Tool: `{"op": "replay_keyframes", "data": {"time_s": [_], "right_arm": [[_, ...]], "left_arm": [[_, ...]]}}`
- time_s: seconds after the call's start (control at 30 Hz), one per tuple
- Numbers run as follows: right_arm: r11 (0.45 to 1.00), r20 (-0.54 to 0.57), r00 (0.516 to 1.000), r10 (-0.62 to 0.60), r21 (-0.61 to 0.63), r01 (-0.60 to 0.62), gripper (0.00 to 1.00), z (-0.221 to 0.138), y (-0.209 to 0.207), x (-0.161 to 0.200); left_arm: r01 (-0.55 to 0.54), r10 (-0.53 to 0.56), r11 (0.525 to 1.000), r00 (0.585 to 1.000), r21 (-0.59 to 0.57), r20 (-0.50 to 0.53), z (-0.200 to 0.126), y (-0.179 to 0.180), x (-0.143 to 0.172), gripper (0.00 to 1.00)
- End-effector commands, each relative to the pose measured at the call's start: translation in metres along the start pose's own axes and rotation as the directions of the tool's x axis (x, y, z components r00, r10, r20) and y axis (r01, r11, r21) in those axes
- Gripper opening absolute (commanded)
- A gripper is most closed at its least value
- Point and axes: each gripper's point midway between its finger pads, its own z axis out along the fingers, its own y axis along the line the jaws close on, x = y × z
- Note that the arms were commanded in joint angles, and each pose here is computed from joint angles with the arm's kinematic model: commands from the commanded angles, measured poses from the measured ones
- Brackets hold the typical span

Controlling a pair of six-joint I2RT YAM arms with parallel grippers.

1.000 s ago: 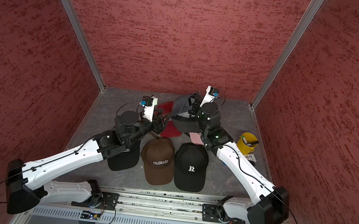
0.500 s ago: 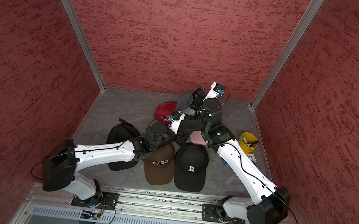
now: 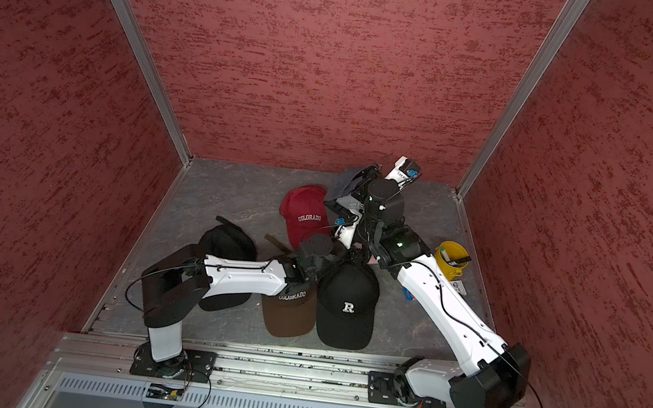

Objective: Open the adjustable buckle of the baseball cap
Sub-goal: Place the baseball cap at the center of the board.

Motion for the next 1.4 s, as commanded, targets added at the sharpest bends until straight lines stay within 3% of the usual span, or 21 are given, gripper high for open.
{"op": "replay_keyframes", "data": {"time_s": [0.0, 0.13, 0.47, 0.83, 1.23, 1.37], "right_arm": [[0.997, 0.057, 0.996, 0.073, 0.008, -0.074, 0.00, -0.011, 0.003, -0.023], [0.996, 0.058, 0.995, 0.084, 0.017, -0.085, 0.00, -0.013, 0.000, -0.022], [0.996, 0.048, 0.995, 0.092, 0.016, -0.092, 0.00, -0.014, -0.001, -0.017], [0.997, 0.059, 0.996, 0.073, 0.008, -0.073, 0.00, -0.017, -0.002, -0.018], [0.998, 0.037, 0.999, 0.010, -0.058, -0.008, 0.00, -0.017, 0.003, -0.007], [0.984, 0.026, 0.996, -0.081, -0.160, 0.084, 0.11, -0.024, 0.016, -0.002]], "left_arm": [[-0.018, 0.021, 0.999, 0.998, -0.041, 0.063, 0.010, 0.002, -0.011, 0.72], [-0.022, 0.027, 0.996, 0.998, -0.085, 0.062, 0.017, 0.007, -0.008, 0.72], [-0.028, 0.031, 0.996, 0.999, -0.081, 0.033, 0.029, 0.016, 0.004, 0.55], [-0.073, 0.071, 0.994, 0.997, -0.080, -0.027, 0.018, 0.018, 0.009, 0.01], [-0.103, 0.100, 0.993, 0.993, -0.056, -0.058, -0.006, 0.020, -0.006, 0.00], [-0.089, 0.090, 0.996, 0.991, 0.006, -0.095, -0.017, 0.022, -0.013, 0.00]]}}
